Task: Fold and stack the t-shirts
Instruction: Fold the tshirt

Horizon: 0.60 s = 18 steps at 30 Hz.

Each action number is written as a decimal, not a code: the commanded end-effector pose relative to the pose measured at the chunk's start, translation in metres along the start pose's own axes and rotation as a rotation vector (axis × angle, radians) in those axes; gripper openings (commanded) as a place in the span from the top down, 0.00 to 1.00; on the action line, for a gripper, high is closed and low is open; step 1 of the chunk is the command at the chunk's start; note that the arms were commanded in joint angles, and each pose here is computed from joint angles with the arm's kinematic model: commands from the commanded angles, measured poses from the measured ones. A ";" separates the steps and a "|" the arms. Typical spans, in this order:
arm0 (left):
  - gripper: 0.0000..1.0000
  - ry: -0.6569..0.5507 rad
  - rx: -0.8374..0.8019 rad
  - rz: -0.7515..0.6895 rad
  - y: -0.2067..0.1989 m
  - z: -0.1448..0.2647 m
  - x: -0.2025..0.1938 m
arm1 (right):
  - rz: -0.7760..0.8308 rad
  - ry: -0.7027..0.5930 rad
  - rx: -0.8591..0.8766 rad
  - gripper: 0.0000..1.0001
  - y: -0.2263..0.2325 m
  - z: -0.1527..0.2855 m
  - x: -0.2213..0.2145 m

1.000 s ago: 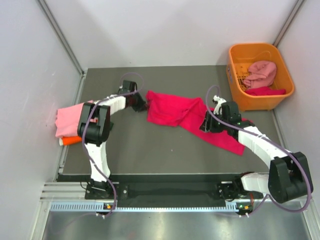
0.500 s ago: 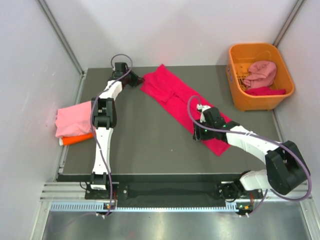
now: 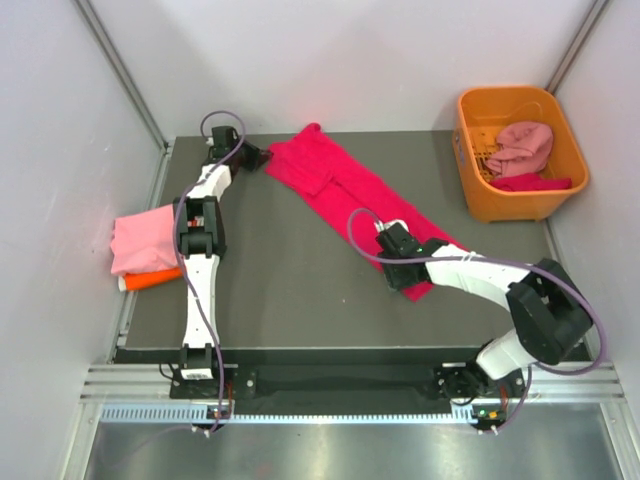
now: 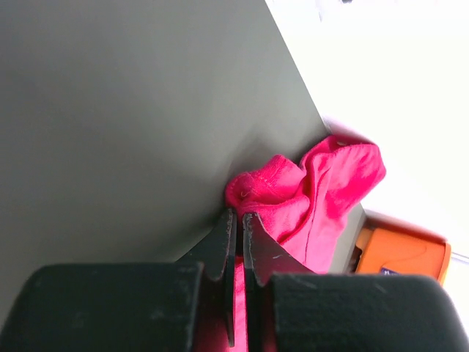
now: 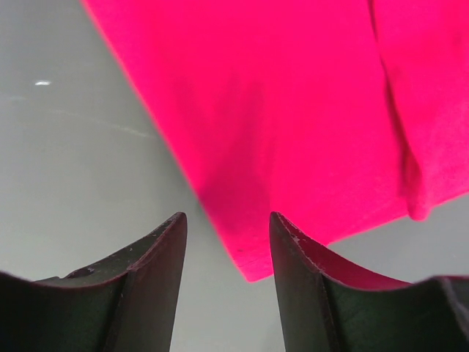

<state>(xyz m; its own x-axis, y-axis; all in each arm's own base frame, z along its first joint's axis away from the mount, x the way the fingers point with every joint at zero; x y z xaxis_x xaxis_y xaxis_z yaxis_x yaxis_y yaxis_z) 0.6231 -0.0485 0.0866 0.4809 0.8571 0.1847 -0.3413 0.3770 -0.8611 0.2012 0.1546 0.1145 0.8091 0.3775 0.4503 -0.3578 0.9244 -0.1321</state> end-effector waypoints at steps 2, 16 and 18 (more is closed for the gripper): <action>1.00 -0.095 -0.063 -0.021 -0.021 0.008 0.020 | 0.009 0.022 -0.091 0.52 -0.001 -0.004 0.009; 1.00 -0.094 -0.072 -0.036 -0.022 0.016 0.018 | 0.135 0.051 0.046 1.00 0.062 0.018 0.001; 1.00 -0.092 -0.070 -0.039 -0.022 0.017 0.017 | 0.194 0.047 0.151 1.00 0.104 0.031 -0.007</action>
<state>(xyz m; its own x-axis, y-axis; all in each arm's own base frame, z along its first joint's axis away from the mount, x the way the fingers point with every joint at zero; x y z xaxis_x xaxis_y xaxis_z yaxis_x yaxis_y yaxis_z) 0.6230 -0.0487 0.0837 0.4647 0.8635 0.1960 -0.3175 0.3691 -0.8735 0.1743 0.1988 0.1102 0.7770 0.5150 0.3621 -0.4735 0.8571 -0.2030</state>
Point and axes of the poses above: each gripper's point midway between its finger pads, its own z axis back along the fingers, its own y axis along the line the jaws close on, x = y × z, the point moved 9 cm from there along z, back along the fingers, and after that the axes turned 3 degrees about z, right-handed, at the moved point
